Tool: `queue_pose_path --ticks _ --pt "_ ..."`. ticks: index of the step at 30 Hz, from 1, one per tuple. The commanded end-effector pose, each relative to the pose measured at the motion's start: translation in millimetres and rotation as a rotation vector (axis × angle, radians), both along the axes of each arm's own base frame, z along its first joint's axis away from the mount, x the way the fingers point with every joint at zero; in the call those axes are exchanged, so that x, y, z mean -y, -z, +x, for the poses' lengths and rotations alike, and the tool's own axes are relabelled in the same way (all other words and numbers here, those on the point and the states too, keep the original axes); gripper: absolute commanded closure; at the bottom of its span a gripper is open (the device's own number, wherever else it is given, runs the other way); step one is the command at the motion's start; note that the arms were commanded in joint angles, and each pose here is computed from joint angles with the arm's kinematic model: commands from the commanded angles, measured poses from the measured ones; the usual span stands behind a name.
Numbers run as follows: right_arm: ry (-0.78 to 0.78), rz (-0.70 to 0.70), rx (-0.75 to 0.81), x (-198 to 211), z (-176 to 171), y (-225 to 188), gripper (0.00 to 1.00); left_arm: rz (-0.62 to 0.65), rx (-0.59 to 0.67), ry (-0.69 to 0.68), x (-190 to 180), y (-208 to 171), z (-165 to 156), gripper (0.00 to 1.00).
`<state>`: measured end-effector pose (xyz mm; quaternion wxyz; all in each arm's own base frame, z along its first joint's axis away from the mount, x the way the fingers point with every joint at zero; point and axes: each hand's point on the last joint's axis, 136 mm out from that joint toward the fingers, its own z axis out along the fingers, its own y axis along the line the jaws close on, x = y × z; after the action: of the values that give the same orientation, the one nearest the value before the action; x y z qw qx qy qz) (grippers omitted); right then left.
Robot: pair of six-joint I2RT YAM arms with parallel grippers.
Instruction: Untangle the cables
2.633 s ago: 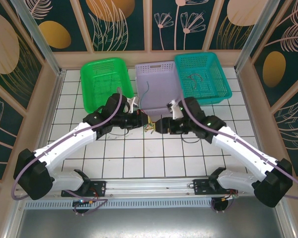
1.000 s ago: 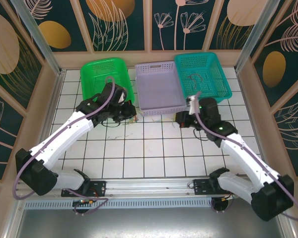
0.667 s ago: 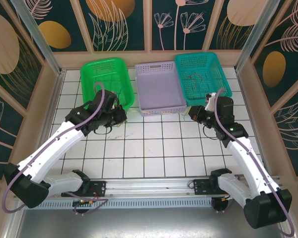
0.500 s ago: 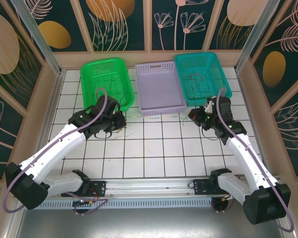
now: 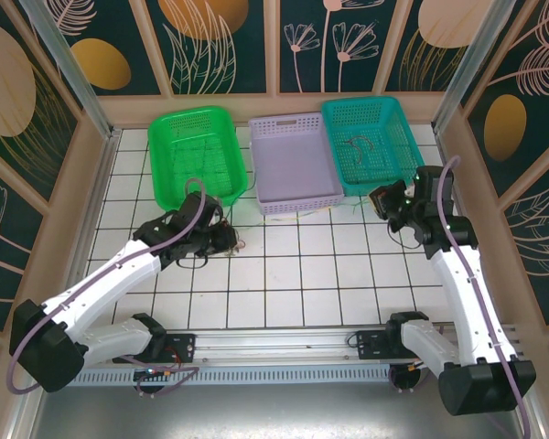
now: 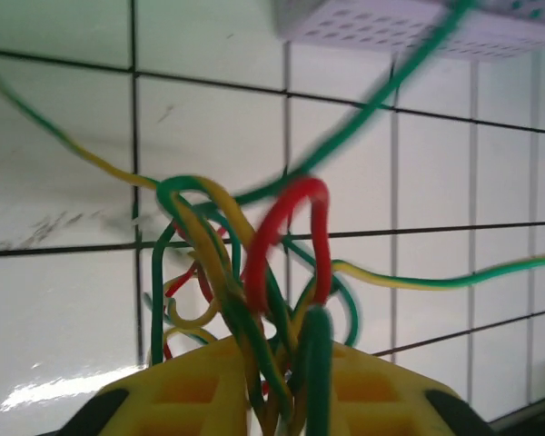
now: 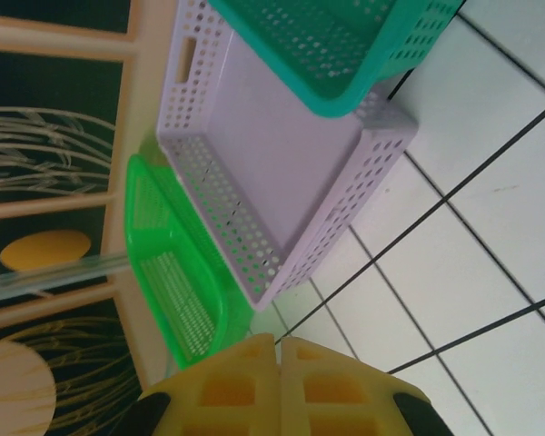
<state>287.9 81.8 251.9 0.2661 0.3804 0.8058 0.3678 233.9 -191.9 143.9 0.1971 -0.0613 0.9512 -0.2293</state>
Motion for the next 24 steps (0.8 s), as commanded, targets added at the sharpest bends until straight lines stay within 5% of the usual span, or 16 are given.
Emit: queue_pose_path --ticks 1,4,8,11,14,18,24 --pt "0.142 -0.074 0.011 29.5 6.4 -6.2 1.00 0.163 -0.071 -0.041 -35.4 37.8 -10.7 0.76" --pt "0.102 -0.066 -0.018 22.8 4.4 5.3 1.00 0.203 -0.086 -0.032 -40.9 52.6 -13.4 0.71" --pt "0.075 -0.057 -0.082 15.3 -3.6 28.9 1.00 0.212 -0.085 -0.049 -40.0 56.9 -7.5 0.86" --pt "0.088 -0.079 -0.083 19.6 -7.2 34.1 1.00 0.182 -0.065 -0.089 -37.7 46.8 -1.6 0.88" --pt "0.077 -0.072 -0.094 17.1 -7.5 39.1 1.00 0.031 -0.035 -0.089 -15.4 22.8 3.3 0.71" --pt "0.101 -0.077 -0.074 20.9 -5.2 31.8 1.00 -0.264 0.027 0.076 53.8 -20.8 -1.6 0.53" --pt "0.101 -0.135 -0.046 26.9 0.2 16.5 1.00 -0.206 -0.008 0.205 107.2 1.1 -9.6 0.36"
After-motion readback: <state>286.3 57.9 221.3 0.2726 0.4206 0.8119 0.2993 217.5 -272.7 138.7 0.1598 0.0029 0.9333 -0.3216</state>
